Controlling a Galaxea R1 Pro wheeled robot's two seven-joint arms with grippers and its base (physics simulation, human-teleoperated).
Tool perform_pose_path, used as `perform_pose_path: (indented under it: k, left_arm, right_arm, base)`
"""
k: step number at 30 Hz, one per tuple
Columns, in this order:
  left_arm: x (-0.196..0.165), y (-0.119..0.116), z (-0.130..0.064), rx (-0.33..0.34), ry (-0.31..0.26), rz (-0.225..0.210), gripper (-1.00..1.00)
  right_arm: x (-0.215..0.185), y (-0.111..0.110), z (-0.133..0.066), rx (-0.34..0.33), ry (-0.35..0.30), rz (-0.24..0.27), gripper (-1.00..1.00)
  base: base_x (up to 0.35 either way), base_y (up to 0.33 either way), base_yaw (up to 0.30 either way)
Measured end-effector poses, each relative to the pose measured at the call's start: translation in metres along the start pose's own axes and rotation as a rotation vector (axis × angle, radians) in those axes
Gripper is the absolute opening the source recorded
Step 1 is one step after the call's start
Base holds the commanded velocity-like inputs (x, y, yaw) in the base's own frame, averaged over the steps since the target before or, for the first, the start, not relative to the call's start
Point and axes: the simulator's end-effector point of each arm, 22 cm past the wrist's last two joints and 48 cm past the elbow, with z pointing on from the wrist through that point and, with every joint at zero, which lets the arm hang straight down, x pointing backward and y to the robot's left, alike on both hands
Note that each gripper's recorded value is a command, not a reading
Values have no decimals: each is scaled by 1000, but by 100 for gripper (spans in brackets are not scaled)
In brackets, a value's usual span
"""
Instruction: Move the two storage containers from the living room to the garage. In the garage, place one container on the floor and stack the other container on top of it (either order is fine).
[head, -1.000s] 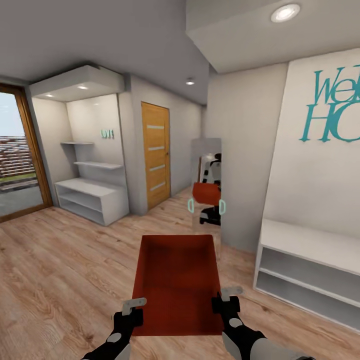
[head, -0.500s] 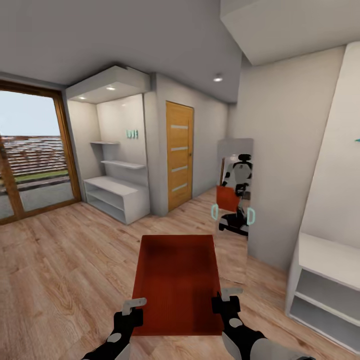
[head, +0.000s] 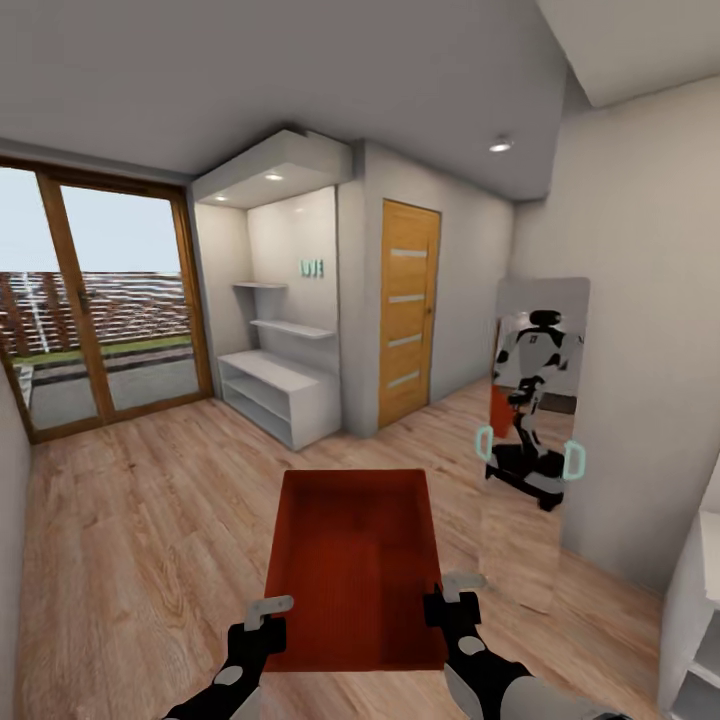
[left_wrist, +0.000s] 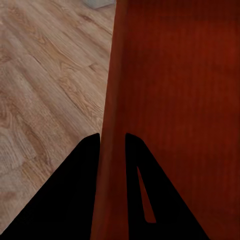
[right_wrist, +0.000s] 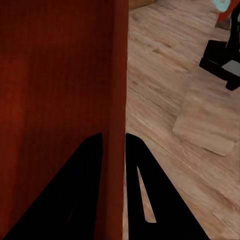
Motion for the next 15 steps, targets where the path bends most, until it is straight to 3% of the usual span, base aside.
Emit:
perform_pose_path:
  k: [5, 15]
  left_arm:
    - [0, 0, 0, 0, -1, 0, -100]
    - [0, 0, 0, 0, -2, -1, -100]
  right_arm:
    - [-1, 0, 0, 0, -1, -1, -100]
    - [-1, 0, 0, 1, -2, -1, -100]
  base:
    - [322, 0, 230]
    - [322, 0, 21]
